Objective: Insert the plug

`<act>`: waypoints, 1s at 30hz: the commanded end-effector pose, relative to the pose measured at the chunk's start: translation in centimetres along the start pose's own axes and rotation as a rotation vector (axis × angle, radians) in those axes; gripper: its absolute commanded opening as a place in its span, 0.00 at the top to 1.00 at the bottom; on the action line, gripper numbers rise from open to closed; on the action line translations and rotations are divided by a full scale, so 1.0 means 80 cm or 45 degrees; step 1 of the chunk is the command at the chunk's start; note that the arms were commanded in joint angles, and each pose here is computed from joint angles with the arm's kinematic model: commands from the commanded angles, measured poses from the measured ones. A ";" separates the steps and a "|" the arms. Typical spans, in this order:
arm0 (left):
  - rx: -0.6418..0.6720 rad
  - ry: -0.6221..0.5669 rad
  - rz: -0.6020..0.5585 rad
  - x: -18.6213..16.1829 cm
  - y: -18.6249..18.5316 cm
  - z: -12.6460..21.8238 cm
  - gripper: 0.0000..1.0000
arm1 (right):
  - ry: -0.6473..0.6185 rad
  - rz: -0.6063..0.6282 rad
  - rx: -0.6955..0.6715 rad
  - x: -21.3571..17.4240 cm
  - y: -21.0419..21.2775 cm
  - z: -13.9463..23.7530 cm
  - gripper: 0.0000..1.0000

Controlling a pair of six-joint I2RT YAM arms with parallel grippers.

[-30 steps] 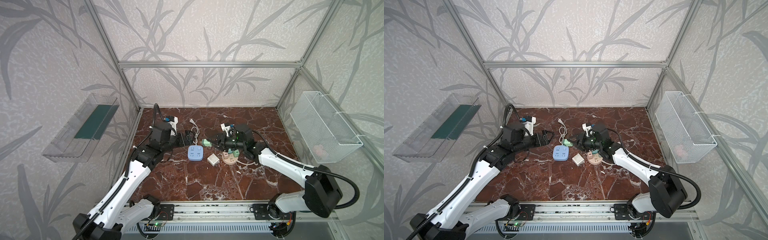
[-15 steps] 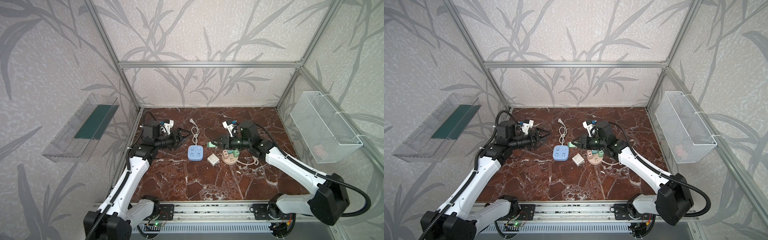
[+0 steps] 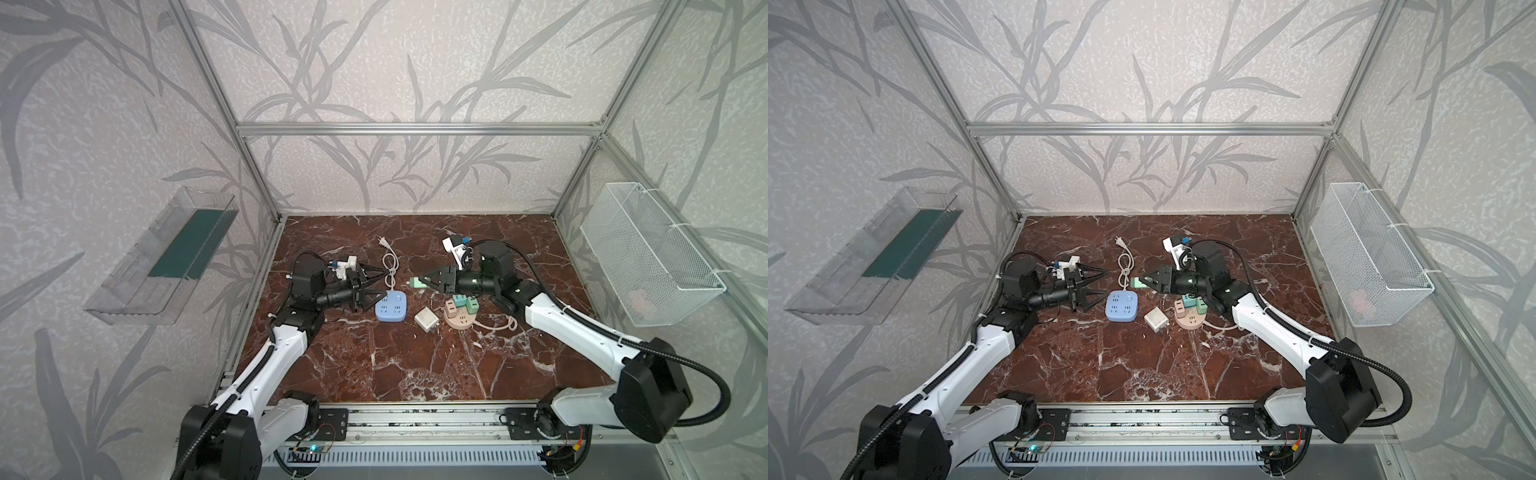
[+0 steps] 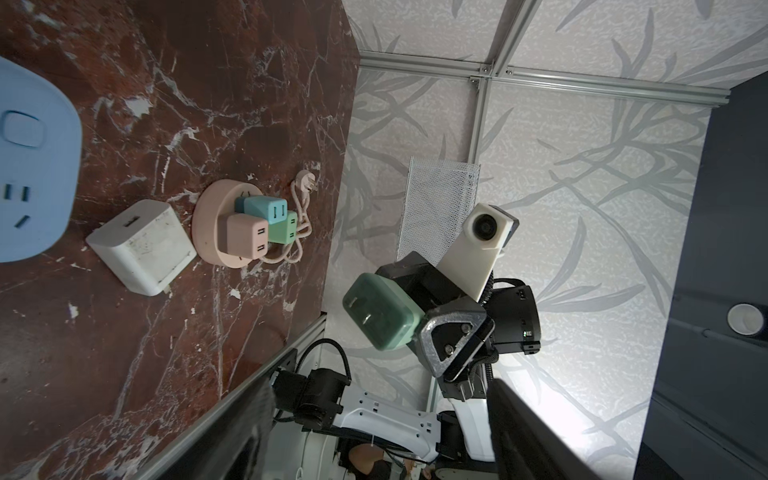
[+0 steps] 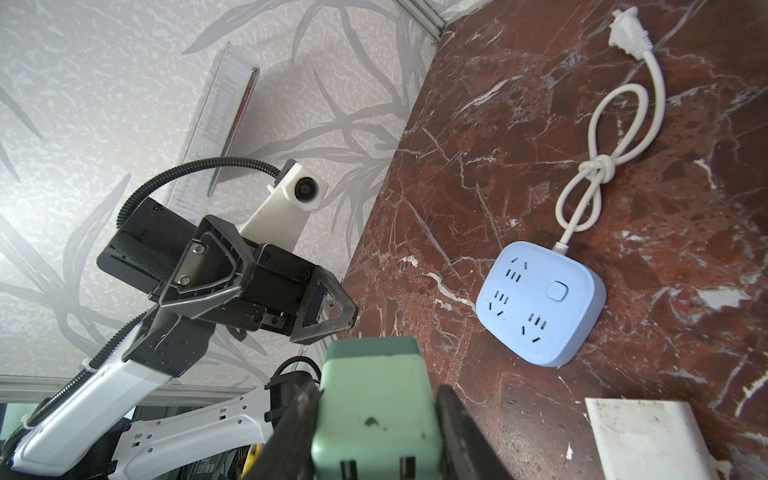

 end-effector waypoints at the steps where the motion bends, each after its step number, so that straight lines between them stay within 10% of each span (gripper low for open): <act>1: -0.123 0.039 0.001 -0.002 -0.020 -0.007 0.23 | -0.007 0.077 0.118 0.011 0.022 -0.005 1.00; 30: -0.263 0.038 0.116 0.000 -0.022 -0.048 0.39 | -0.212 0.539 0.147 -0.013 0.048 -0.022 1.00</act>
Point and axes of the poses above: each gripper's point midway between its finger pads, its own z axis back along the fingers, its own y axis along the line the jaws close on, x = y × z, the point moved 8 cm from there along z, back along the fingers, and after that the axes turned 12 degrees about -z, right-handed, at the moved point
